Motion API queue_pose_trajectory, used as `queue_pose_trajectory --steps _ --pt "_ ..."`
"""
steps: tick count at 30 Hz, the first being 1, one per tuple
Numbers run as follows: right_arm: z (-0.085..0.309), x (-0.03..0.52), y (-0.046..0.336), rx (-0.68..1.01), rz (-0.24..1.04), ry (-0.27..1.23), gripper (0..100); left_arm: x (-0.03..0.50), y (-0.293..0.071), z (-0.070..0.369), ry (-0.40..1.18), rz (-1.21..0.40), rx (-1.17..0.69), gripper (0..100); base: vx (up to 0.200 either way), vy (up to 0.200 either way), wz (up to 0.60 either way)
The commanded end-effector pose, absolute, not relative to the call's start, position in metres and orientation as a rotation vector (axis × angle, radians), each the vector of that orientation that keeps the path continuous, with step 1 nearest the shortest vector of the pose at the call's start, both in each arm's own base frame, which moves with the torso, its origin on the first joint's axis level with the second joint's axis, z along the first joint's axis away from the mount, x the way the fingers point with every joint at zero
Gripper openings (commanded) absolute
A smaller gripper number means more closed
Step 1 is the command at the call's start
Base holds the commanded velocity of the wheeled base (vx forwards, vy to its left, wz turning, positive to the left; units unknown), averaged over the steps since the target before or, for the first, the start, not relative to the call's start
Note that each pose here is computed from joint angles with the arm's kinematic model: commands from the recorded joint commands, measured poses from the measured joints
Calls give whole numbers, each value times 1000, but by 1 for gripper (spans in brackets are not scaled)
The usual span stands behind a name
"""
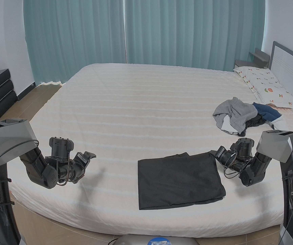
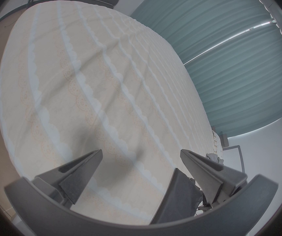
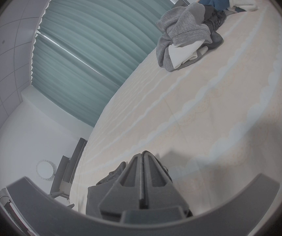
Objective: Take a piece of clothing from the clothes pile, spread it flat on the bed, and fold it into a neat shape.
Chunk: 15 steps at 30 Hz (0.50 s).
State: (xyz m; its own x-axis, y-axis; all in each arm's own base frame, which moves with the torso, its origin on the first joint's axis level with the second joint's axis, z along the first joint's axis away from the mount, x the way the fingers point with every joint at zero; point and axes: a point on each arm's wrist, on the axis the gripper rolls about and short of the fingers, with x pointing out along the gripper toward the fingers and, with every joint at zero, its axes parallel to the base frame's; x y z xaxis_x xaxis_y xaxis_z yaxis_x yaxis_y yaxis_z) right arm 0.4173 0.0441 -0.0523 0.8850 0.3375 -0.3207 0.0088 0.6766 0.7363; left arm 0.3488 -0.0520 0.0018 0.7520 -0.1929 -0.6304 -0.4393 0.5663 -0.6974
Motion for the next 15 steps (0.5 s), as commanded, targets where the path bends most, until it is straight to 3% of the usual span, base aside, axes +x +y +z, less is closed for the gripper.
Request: queue_pose_trajectory --steps 1,15 --pt "-53 421 42 814 190 453 0 349 -52 1 734 162 -980 100 0 0 0" --pt "-55 421 38 815 178 455 0 349 -52 1 734 162 -980 100 0 0 0"
